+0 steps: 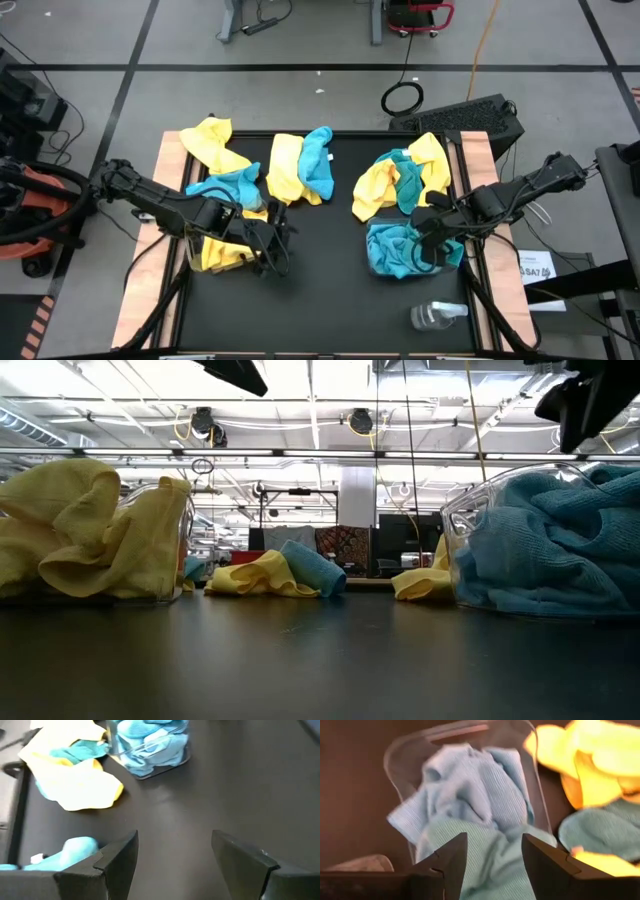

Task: Sort microfiber towel by color & place in baskets
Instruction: Put the blue microfiber towel into the right transparent bin

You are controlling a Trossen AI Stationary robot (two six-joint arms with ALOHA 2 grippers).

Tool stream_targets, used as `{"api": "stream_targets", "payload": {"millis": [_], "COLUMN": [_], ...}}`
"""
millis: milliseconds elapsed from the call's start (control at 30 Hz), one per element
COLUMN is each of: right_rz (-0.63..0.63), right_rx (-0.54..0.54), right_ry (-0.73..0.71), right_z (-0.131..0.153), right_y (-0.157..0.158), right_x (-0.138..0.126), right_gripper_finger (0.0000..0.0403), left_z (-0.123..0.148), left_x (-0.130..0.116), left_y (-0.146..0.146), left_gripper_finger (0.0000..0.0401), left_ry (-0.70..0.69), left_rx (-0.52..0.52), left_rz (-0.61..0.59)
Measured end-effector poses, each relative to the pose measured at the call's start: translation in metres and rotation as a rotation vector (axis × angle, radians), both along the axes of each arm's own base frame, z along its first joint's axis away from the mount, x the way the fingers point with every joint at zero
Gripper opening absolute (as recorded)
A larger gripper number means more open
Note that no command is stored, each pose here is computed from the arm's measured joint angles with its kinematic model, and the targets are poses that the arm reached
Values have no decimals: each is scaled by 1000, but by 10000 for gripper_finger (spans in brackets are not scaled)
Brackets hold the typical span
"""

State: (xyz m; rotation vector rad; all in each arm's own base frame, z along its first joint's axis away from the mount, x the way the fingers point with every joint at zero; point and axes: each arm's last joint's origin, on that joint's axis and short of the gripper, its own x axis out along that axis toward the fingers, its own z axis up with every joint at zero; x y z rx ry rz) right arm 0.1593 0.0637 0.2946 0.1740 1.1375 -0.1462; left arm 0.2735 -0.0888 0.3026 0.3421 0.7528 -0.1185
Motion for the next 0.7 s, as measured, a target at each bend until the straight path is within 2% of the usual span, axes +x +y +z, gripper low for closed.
{"api": "stream_targets", "payload": {"millis": [333,500,700], "right_rz": [112,200,259], "right_rx": [12,-41,-51], "right_ry": [-206,-331,-466], "right_z": [10,17,26], "right_y": [7,12,16], "right_x": [17,25,35], "right_gripper_finger": [180,180,180], "left_z": [3,-3,-29], "left_x": [7,20,42], "left_y": [20,48,92], "left_gripper_finger": [259,259,259], "left_ry": [-38,-21,78], "left_rx": [96,173,232], "left_rz": [55,103,175]}}
